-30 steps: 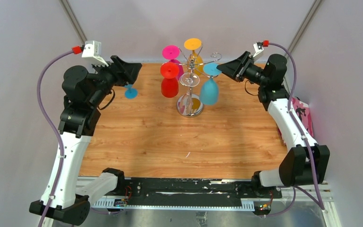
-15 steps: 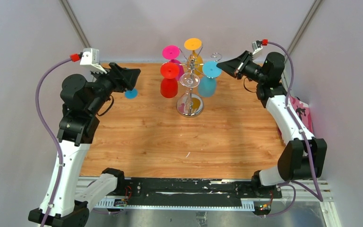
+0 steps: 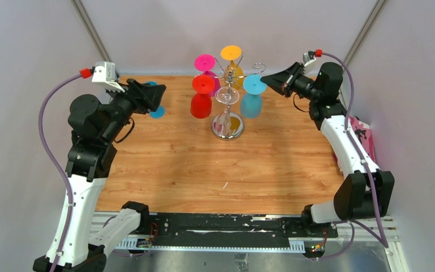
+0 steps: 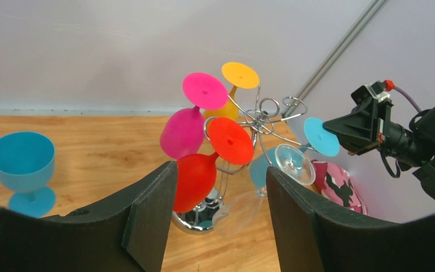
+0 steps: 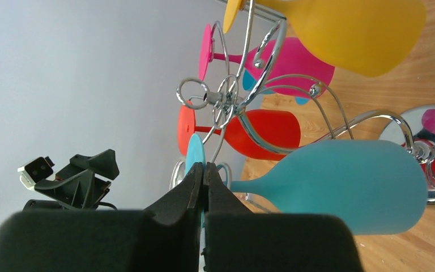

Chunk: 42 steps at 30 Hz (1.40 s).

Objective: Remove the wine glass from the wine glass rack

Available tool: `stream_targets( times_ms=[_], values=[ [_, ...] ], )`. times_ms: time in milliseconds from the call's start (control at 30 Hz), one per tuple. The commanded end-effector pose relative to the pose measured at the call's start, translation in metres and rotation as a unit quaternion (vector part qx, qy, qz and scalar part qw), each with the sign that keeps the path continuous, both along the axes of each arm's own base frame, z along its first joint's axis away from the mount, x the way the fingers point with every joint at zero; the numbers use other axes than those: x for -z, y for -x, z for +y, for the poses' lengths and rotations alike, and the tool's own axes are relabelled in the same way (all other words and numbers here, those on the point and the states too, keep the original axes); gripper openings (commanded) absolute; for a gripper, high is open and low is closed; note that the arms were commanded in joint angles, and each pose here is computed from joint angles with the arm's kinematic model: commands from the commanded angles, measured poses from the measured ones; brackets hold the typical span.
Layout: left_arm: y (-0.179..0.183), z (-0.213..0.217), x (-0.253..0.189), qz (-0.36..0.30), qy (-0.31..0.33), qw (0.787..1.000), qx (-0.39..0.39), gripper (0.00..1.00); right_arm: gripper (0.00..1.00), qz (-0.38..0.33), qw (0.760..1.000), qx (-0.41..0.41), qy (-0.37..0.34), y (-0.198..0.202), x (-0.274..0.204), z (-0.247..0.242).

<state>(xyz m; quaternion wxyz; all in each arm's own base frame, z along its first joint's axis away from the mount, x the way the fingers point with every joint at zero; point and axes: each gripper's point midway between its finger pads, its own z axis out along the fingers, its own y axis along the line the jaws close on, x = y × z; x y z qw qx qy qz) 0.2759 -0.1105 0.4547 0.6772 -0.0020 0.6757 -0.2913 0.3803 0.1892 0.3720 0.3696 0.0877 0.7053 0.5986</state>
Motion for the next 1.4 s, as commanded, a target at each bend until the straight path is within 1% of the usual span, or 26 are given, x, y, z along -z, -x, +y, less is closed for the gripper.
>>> stream_targets(
  times_ms=[0,233,433,600,767,933,1033,1167,1367],
  values=[
    [0.001,-0.002,0.003,0.004,0.001,1.000,0.006,0.63,0.00,-0.011,1.000,-0.006,0.002,0.024,-0.017,-0.001],
    [-0.001,-0.006,0.006,0.007,0.006,1.000,0.014,0.60,0.00,-0.013,1.000,-0.022,-0.004,0.038,-0.024,0.000],
    [-0.001,-0.006,0.004,0.006,0.010,1.000,0.015,0.59,0.00,-0.001,0.999,-0.034,0.015,0.040,-0.012,0.005],
    [-0.007,-0.008,0.010,0.015,0.011,1.000,0.016,0.57,0.00,0.001,0.999,-0.050,0.009,0.033,-0.007,0.019],
    [-0.008,-0.009,0.014,0.019,0.009,1.000,0.018,0.56,0.00,-0.006,0.998,-0.057,0.005,0.023,-0.016,0.029],
    [-0.007,-0.008,0.015,0.019,0.010,1.000,0.016,0.56,0.00,-0.014,0.999,-0.036,0.006,0.006,-0.022,0.027],
    [-0.007,-0.009,0.017,0.021,0.010,1.000,0.017,0.56,0.00,-0.014,1.000,-0.021,0.011,-0.004,-0.021,0.021],
    [-0.007,-0.008,0.019,0.024,0.006,1.000,0.015,0.56,0.00,-0.011,1.000,0.012,0.011,-0.013,-0.017,-0.002],
    [-0.009,-0.009,0.022,0.027,0.008,0.999,0.017,0.56,0.00,-0.019,0.998,0.051,0.012,-0.010,-0.018,-0.035]
  ],
)
